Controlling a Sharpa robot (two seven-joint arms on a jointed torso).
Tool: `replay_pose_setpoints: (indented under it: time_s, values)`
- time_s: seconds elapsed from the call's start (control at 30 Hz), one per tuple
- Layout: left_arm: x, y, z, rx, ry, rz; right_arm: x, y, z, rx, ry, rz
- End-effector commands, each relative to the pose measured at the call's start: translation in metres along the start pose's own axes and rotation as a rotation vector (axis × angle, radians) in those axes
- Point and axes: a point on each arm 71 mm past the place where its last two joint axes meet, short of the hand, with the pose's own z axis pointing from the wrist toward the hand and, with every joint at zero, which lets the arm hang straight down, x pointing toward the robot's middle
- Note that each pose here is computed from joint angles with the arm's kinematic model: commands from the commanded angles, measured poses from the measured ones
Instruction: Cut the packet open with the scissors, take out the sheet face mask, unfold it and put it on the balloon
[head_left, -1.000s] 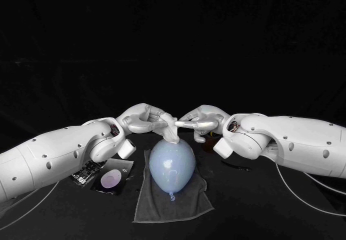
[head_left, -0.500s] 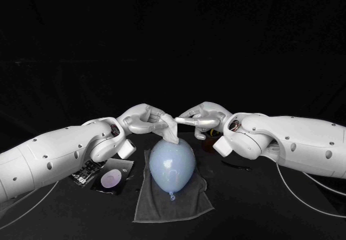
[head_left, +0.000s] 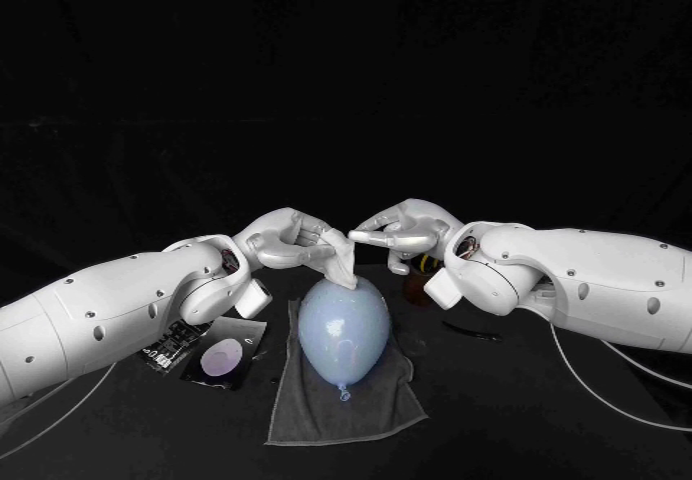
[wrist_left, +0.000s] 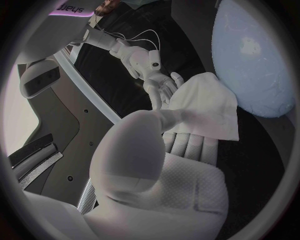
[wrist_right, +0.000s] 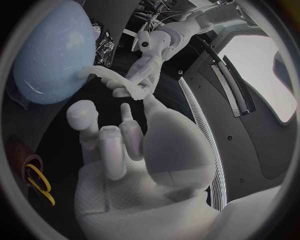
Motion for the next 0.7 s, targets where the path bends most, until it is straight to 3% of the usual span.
replay_pose_setpoints:
  time_s: [0.03,0.7]
  values:
    - [0.0007,-0.0021,0.0016,0.011,-0.001,0.004,0.0038,0.0018,0.0008,-0.001,0.024,-0.028]
    - [0.0015,-0.0022,0.0028,0.01,0.001,0.003,0.0094,0.0037,0.0031,0.004,0.042,-0.039]
